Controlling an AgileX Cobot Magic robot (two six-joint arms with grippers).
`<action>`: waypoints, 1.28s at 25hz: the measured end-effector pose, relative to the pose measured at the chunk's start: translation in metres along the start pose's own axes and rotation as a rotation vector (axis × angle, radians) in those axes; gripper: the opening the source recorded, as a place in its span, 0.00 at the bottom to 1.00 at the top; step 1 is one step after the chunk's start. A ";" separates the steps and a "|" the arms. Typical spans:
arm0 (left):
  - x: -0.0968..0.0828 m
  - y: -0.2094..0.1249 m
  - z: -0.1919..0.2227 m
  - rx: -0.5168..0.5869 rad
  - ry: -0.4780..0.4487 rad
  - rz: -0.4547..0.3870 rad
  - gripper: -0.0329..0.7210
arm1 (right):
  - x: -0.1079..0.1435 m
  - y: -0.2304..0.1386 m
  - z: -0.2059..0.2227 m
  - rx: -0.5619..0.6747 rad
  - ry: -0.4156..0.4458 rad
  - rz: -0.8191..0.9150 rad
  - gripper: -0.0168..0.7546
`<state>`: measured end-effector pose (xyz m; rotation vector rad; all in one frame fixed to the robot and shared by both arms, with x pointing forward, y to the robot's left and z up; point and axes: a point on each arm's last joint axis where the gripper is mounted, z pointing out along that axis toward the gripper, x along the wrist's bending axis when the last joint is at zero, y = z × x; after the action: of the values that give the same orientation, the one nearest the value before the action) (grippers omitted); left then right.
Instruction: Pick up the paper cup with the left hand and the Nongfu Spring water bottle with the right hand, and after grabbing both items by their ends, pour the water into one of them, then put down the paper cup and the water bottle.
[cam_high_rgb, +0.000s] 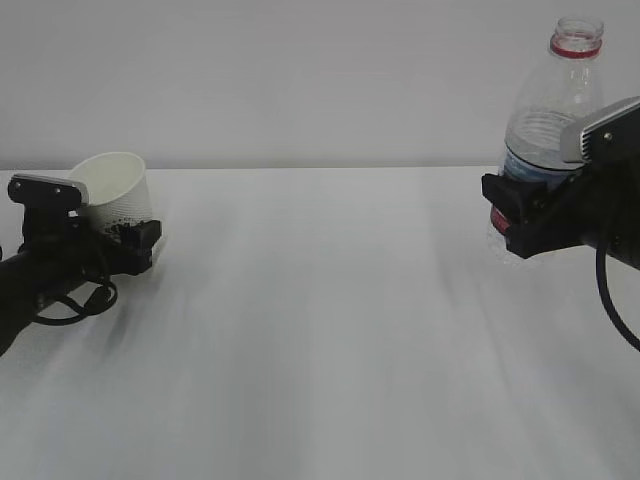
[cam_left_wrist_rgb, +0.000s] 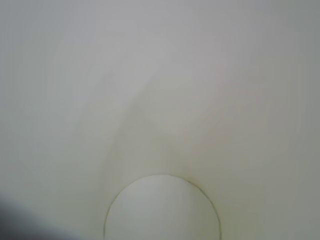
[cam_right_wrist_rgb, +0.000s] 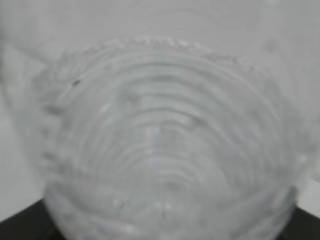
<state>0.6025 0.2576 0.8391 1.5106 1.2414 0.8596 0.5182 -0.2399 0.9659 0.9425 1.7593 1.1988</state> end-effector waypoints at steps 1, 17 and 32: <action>-0.001 0.000 0.000 -0.002 -0.006 0.003 0.77 | 0.000 0.000 0.000 0.000 0.000 0.000 0.65; -0.026 0.006 -0.013 0.023 -0.271 0.025 0.76 | -0.001 -0.001 0.000 0.008 -0.006 -0.009 0.65; -0.060 0.039 -0.045 0.035 -0.657 0.154 0.76 | -0.001 -0.004 0.000 0.039 -0.007 -0.011 0.65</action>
<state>0.5586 0.2090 0.8925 1.7401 0.6643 0.3754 0.5179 -0.2414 0.9627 0.9569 1.7864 1.1567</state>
